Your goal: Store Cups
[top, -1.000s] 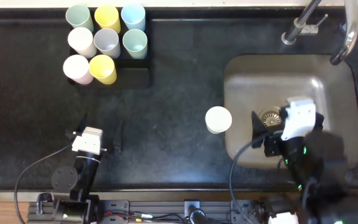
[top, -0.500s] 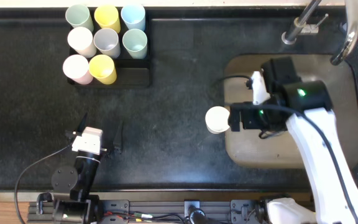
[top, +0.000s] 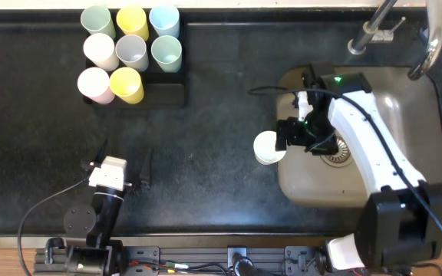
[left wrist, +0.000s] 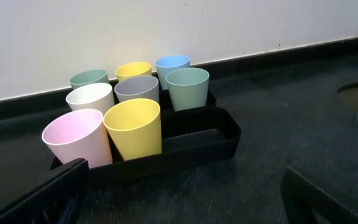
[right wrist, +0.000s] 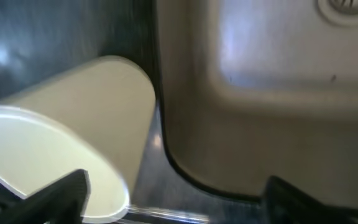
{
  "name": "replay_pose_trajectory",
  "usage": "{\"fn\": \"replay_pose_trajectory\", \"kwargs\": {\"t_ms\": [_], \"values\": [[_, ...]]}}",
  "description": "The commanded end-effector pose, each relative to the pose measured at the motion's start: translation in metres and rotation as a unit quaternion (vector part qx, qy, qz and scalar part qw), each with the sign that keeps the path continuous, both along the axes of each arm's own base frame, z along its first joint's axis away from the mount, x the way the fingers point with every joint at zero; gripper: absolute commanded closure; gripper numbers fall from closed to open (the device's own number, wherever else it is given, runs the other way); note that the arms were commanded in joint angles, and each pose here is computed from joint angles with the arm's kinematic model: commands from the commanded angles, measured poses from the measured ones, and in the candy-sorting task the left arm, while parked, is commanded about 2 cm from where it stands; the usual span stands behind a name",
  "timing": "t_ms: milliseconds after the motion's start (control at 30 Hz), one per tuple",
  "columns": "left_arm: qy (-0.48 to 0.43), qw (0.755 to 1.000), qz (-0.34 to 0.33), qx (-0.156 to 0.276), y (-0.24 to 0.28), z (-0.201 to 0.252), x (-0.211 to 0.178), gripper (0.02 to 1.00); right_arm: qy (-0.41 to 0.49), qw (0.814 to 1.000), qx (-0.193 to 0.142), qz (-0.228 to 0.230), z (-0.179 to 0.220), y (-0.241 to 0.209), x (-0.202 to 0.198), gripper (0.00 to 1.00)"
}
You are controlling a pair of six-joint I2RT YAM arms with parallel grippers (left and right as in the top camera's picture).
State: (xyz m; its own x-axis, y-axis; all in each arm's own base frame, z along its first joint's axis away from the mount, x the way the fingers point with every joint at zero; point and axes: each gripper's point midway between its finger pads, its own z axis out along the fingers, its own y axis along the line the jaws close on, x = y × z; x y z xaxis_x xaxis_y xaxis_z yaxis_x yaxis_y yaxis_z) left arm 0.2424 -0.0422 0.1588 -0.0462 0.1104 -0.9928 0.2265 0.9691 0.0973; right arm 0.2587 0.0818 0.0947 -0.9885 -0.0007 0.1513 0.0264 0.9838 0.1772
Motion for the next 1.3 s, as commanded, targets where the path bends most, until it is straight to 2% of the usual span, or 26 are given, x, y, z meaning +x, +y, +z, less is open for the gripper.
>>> {"fn": "replay_pose_trajectory", "kwargs": {"t_ms": [33, 100, 233, 367, 533, 567, 600, 667, 700, 800, 933, 1033, 1167, 1233, 1300], "values": [[-0.003, 1.000, -0.004, 0.008, -0.001, 0.000, -0.001, 0.020, -0.029, 1.000, 0.010, -0.006, 0.003, 0.005, 0.017, 0.288], [-0.003, 1.000, -0.004, 0.008, -0.001, 0.000, -0.001, 0.020, -0.035, 0.999, 0.004, 0.001, 0.002, 0.006, 0.018, 0.312], [-0.003, 1.000, -0.004, 0.008, -0.001, 0.000, -0.001, 0.018, -0.036, 0.999, -0.027, 0.027, -0.003, 0.008, 0.017, 0.286], [-0.003, 1.000, -0.004, 0.008, -0.001, 0.000, -0.001, 0.018, -0.034, 0.998, -0.032, 0.037, -0.011, 0.013, 0.019, 0.290], [-0.003, 1.000, -0.004, 0.008, -0.001, 0.000, -0.001, 0.018, -0.034, 0.998, -0.032, 0.037, -0.014, 0.014, 0.021, 0.400], [-0.003, 1.000, -0.004, 0.008, -0.001, 0.000, -0.001, 0.018, -0.034, 0.998, -0.032, 0.037, -0.014, 0.014, 0.021, 0.487], [-0.003, 1.000, -0.004, 0.008, -0.001, 0.000, -0.001, 0.018, -0.035, 0.998, -0.031, 0.040, -0.014, 0.014, 0.022, 0.722], [-0.003, 1.000, -0.004, 0.008, -0.001, 0.000, -0.001, 0.018, -0.037, 0.998, -0.029, 0.046, -0.014, 0.015, 0.022, 0.882], [-0.003, 1.000, -0.004, 0.008, -0.001, 0.000, -0.001, 0.018, -0.039, 0.998, -0.027, 0.047, -0.013, 0.016, 0.023, 0.950], [-0.003, 1.000, -0.004, 0.008, -0.001, 0.000, -0.001, 0.018, -0.060, 0.996, -0.009, 0.061, -0.005, 0.024, 0.026, 0.958], [-0.003, 1.000, -0.004, 0.008, -0.001, 0.000, -0.001, 0.018, -0.126, 0.989, 0.027, 0.069, 0.032, 0.035, 0.035, 0.958], [-0.003, 1.000, -0.004, 0.008, -0.001, 0.000, -0.001, 0.018, -0.200, 0.975, 0.051, 0.084, 0.078, 0.040, 0.040, 0.956], [-0.003, 1.000, -0.004, 0.008, -0.001, 0.000, -0.001, 0.018, -0.325, 0.940, 0.078, 0.071, 0.167, 0.044, 0.054, 0.958], [-0.003, 1.000, -0.004, 0.008, -0.001, 0.000, -0.001, 0.018, -0.361, 0.926, 0.092, 0.062, 0.201, 0.051, 0.061, 0.958], [-0.003, 1.000, -0.004, 0.008, -0.001, 0.000, -0.001, 0.018, -0.383, 0.914, 0.107, 0.076, 0.226, 0.069, 0.065, 0.956]]}}
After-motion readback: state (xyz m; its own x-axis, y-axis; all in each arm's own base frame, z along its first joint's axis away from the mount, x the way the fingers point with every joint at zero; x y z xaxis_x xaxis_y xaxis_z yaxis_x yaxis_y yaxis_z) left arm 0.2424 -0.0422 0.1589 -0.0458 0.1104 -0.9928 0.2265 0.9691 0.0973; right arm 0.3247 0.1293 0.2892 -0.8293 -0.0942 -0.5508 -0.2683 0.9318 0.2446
